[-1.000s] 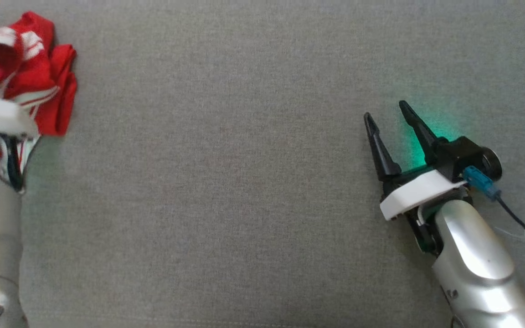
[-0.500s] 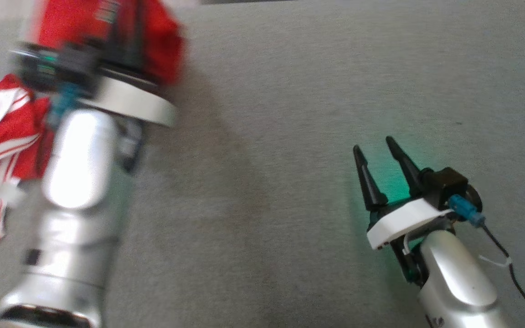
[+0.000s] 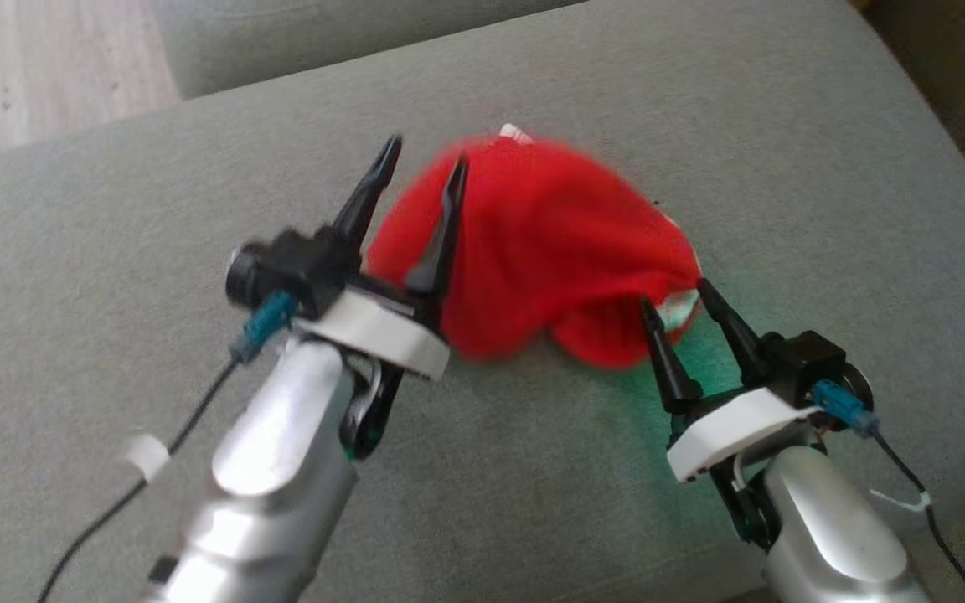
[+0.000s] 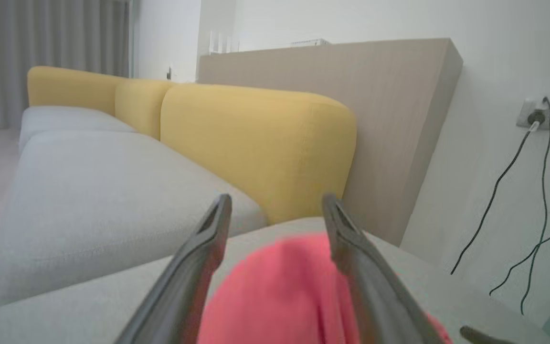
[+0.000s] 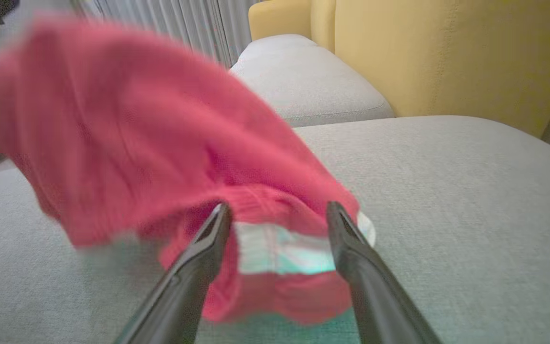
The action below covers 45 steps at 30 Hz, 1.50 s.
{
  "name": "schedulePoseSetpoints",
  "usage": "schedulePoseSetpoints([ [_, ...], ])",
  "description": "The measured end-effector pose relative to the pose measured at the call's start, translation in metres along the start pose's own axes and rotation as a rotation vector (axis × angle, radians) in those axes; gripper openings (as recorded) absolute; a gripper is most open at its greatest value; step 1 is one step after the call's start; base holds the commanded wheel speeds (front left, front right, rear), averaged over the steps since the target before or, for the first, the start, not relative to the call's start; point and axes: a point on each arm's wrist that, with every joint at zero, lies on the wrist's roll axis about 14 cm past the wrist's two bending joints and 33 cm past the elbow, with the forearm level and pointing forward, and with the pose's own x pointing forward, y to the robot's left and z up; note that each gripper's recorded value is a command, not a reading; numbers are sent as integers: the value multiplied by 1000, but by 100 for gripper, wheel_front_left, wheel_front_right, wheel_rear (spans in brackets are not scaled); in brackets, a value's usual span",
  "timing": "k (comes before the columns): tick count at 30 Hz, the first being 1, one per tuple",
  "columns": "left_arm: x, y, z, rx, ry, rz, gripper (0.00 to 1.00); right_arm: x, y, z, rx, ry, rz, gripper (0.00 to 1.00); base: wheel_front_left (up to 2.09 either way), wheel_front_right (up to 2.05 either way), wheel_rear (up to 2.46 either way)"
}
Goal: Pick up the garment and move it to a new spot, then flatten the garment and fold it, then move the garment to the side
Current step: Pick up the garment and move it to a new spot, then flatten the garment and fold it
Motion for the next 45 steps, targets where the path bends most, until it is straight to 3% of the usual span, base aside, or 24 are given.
schedulePoseSetpoints([
  [3, -12, 5, -14, -1, 38, 46, 100, -5, -7, -1, 12, -3, -27, 100, 0, 0, 0],
  [8, -43, 47, -23, 22, 61, 202, 100, -1, -2, -1, 27, -6, -18, 100, 0, 0, 0],
  [15, -126, 99, -33, 54, 93, 461, 100, 9, 4, 17, 27, -59, -1, 100, 0, 0, 0],
  [23, -211, 108, -38, 85, 129, 615, 100, -2, 13, 5, 35, -35, 15, 100, 0, 0, 0],
  [29, -240, 106, -45, 72, 151, 661, 100, -7, 17, -6, 44, -3, 17, 100, 0, 0, 0],
  [45, -226, 95, -54, 20, 156, 611, 100, -18, -12, -53, -15, 152, -62, 100, 0, 0, 0],
])
